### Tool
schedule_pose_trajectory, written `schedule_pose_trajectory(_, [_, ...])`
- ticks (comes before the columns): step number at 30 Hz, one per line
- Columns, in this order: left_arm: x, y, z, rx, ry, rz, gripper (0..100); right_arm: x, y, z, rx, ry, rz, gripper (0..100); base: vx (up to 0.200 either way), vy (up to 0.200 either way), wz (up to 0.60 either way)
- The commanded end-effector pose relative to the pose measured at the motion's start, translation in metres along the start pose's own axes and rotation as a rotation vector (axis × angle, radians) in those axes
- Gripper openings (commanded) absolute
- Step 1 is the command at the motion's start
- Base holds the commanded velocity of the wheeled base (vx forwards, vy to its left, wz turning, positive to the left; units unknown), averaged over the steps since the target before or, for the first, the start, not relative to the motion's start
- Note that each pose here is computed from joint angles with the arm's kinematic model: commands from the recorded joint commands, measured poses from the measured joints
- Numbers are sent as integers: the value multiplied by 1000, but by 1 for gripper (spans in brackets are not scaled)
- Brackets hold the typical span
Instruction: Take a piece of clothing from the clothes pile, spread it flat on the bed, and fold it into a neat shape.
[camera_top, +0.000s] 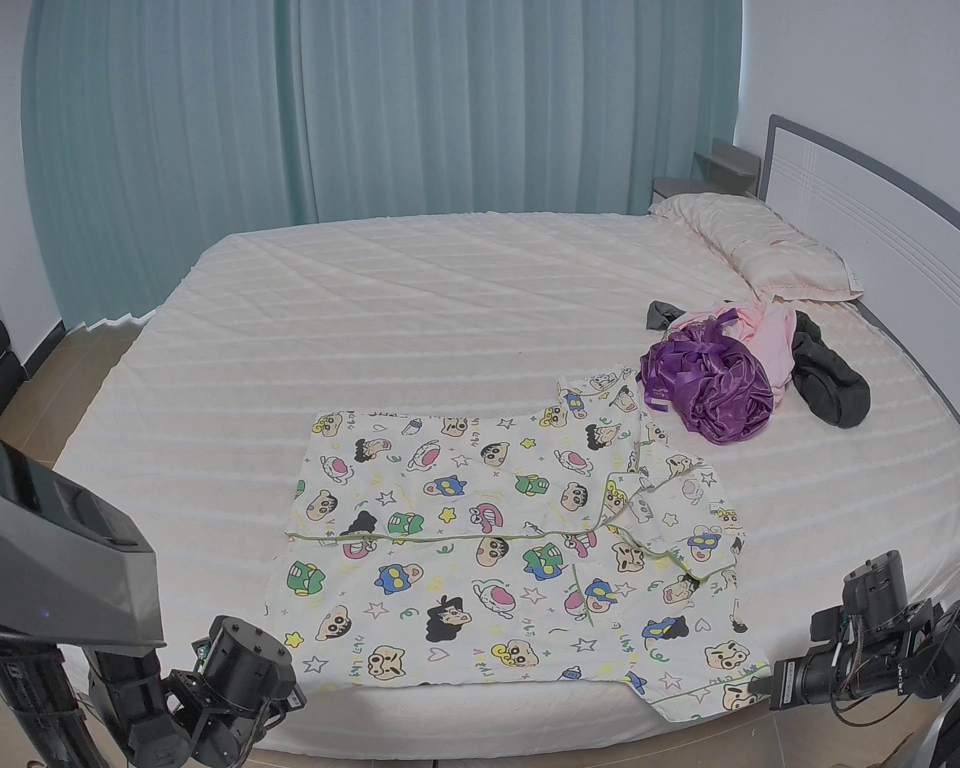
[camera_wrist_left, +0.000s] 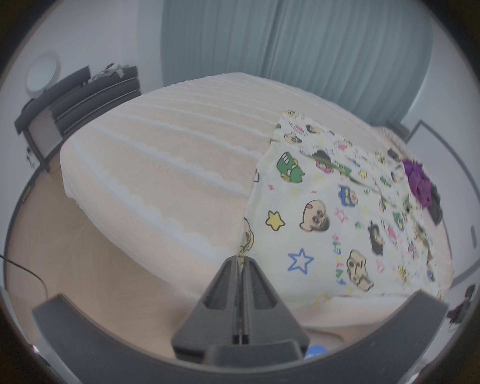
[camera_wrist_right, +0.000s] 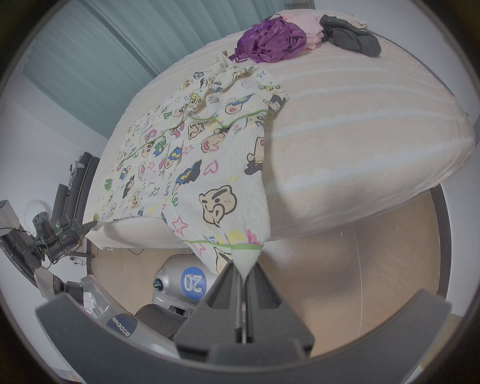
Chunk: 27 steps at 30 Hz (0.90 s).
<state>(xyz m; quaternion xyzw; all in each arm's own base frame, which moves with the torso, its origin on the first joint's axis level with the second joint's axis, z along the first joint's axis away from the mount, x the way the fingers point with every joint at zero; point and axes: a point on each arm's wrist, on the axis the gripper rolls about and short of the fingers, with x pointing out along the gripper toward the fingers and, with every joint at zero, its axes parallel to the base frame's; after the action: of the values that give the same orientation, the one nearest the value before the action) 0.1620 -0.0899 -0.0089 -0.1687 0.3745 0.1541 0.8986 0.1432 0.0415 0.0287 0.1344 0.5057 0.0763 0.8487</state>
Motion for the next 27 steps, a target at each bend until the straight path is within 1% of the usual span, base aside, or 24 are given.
schedule_pose_trajectory(1, [-27, 3, -2, 89, 7, -38, 0, -18, -1, -7, -6, -36, -9, 0, 0, 0, 0])
schedule_pose_trajectory(4, [-27, 5, -4, 116, 25, -17, 0, -19, -1, -10, -12, -22, -26, 0, 0, 0, 0])
schedule_pose_trajectory(7, [-27, 5, -5, 126, 30, -17, 0, -22, 0, -12, -18, -22, -23, 0, 0, 0, 0])
schedule_pose_trajectory(9, [-29, 5, -9, 148, 41, -21, 0, -25, 0, -15, -22, -17, -24, 0, 0, 0, 0])
schedule_pose_trajectory(12, [-32, 5, -15, 186, 72, -16, 0, -27, 0, -16, -24, -15, -32, 0, 0, 0, 0])
schedule_pose_trajectory(14, [-31, 6, -18, 196, 94, -8, 0, -28, -1, -19, -20, 2, -43, 0, 0, 0, 0])
schedule_pose_trajectory(17, [-32, 7, -20, 192, 104, 0, 0, -30, -2, -22, -22, 15, -47, 0, 0, 0, 0])
schedule_pose_trajectory(23, [-34, 11, -21, 208, 119, 20, 0, -33, -2, -22, -22, -2, -45, 0, 0, 0, 0])
schedule_pose_trajectory(27, [-40, 12, -17, 202, 115, 7, 0, -35, -3, -29, -31, 49, -57, 0, 0, 0, 0])
